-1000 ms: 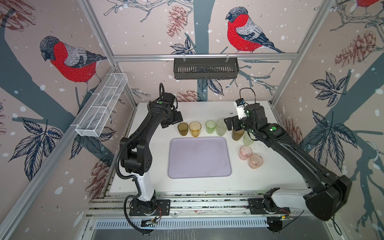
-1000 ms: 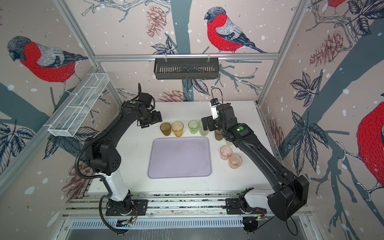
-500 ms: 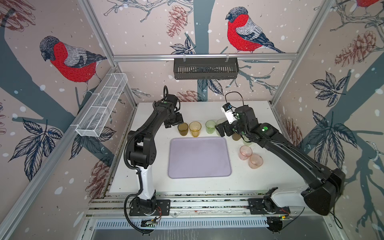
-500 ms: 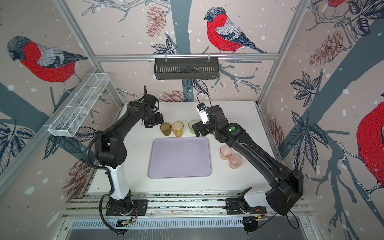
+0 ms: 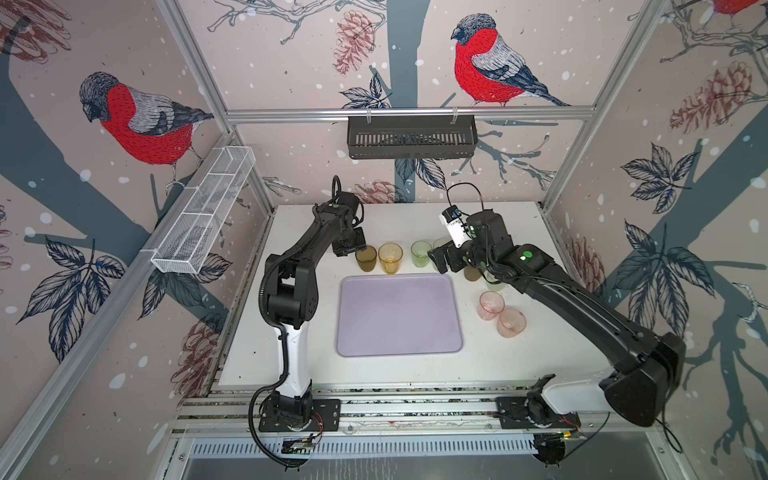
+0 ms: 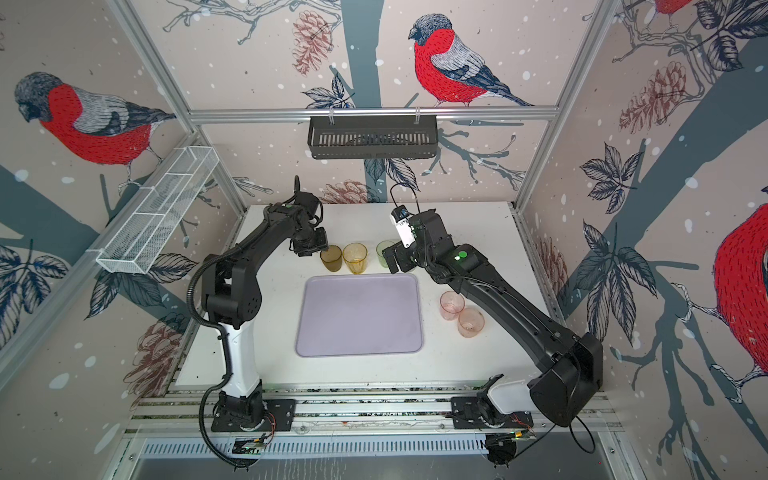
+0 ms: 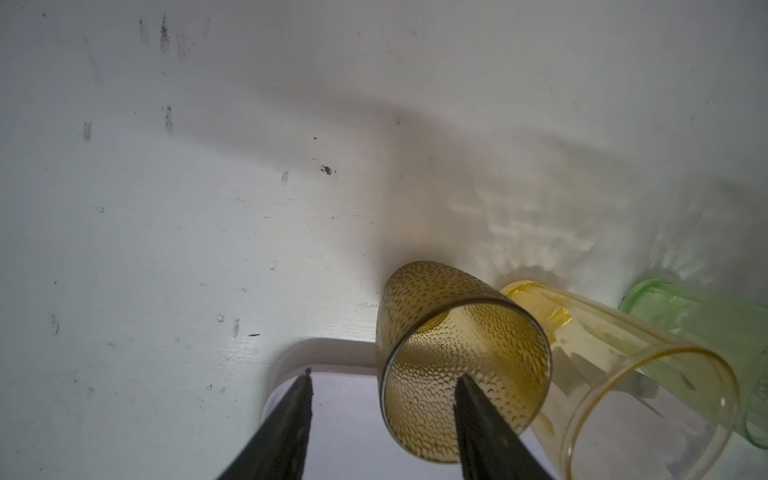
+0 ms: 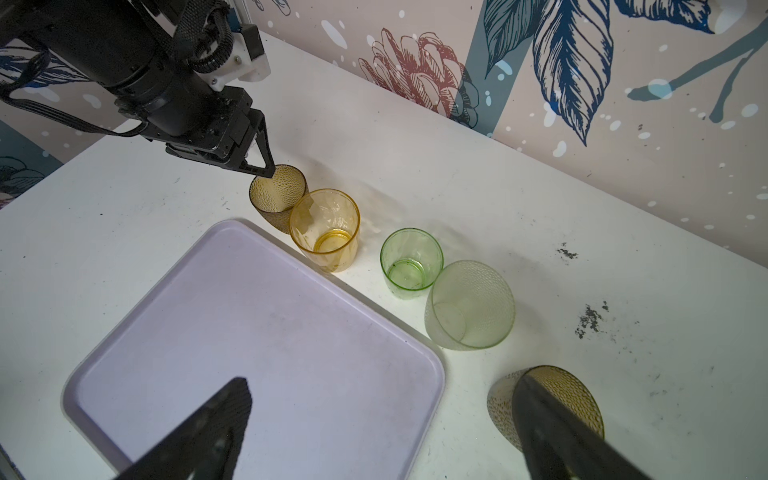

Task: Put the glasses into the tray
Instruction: 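Lower the left gripper around the dark amber textured glass and close it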

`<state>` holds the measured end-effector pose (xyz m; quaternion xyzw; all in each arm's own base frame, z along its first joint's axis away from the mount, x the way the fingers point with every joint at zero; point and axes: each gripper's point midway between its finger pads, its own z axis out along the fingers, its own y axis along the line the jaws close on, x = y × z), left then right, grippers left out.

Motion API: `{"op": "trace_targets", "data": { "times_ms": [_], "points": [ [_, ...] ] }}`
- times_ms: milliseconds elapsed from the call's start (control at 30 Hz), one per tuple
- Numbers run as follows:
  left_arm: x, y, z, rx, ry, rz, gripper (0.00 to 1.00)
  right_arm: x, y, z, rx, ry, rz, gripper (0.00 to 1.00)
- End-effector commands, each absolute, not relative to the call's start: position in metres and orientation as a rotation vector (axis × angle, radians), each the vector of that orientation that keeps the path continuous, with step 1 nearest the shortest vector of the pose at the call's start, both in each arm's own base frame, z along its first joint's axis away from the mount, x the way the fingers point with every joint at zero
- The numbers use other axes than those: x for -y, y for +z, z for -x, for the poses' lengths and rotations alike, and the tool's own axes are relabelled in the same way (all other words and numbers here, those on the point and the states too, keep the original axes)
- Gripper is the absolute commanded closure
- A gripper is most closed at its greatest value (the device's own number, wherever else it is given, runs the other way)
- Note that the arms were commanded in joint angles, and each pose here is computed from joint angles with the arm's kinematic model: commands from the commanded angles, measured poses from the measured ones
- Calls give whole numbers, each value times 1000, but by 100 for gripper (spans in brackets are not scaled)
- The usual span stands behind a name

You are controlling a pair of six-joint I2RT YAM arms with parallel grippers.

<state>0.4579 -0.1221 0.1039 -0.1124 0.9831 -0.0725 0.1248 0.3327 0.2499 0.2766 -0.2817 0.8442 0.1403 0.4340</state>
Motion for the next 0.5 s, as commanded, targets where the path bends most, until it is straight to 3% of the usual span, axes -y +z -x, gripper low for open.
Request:
{"op": "trace_targets", "data": {
  "times_ms": [0,267,467],
  "points": [
    [122,101,-457,-2874,-175,310,50,-250,284,-338,-2074,335,695,1],
    [126,90,-456,-2892,-147,295,65,-246,285,-342,-2076,322,681,1],
    [127,86,-459,-2892,-141,297,70,-242,288,-344,-2070,337,662,1]
  ]
}}
